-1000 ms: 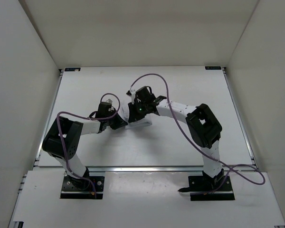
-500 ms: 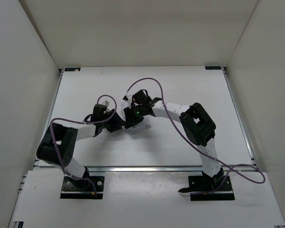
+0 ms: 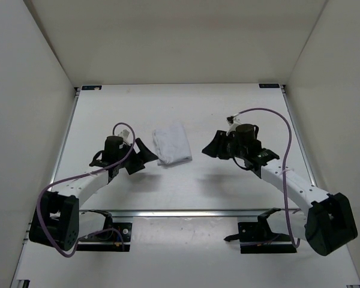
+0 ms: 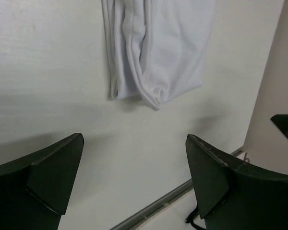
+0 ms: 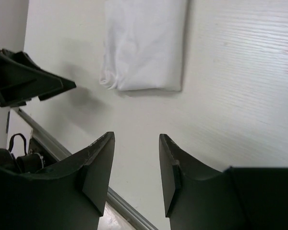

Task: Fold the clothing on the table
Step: Fold the skirt

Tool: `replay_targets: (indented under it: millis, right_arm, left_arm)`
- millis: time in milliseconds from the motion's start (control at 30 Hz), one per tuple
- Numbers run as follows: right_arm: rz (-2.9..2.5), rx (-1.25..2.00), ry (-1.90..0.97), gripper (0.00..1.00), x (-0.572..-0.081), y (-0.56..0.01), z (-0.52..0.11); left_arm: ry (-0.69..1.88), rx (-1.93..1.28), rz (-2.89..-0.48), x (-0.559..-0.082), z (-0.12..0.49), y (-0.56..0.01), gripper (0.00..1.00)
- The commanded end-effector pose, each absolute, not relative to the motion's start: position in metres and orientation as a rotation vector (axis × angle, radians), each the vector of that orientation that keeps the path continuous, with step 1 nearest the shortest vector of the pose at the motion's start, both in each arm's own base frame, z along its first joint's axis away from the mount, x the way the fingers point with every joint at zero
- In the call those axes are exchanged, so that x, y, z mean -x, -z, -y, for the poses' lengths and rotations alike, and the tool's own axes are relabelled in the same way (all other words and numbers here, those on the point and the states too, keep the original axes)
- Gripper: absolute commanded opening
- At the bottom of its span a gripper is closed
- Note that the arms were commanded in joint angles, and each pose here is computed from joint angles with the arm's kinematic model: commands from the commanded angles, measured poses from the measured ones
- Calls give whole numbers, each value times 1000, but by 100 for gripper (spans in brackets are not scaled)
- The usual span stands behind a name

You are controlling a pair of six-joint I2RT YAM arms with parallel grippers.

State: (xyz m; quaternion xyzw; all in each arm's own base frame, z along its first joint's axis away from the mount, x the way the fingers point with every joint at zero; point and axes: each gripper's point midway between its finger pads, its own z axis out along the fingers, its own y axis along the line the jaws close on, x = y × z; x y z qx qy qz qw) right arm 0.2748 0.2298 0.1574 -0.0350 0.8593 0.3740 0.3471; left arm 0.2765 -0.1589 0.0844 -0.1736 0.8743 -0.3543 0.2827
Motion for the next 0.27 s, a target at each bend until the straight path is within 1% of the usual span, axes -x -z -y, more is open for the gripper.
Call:
replay_targets:
  millis: [0,133,233]
  right_arm:
    - [-2190,5,-930,39,-279,-166,-213]
    - [-2165,-9,-910,39,-276,-173,-205]
    - [-2181,13,-902,39,-273,-170,-212]
  left_arm:
    - [967,414,-2477,-253,172,-76,98]
    - [1029,282,-2445,-241,192,-85,98]
    - [932,194,-2469,-242,188,-97,99]
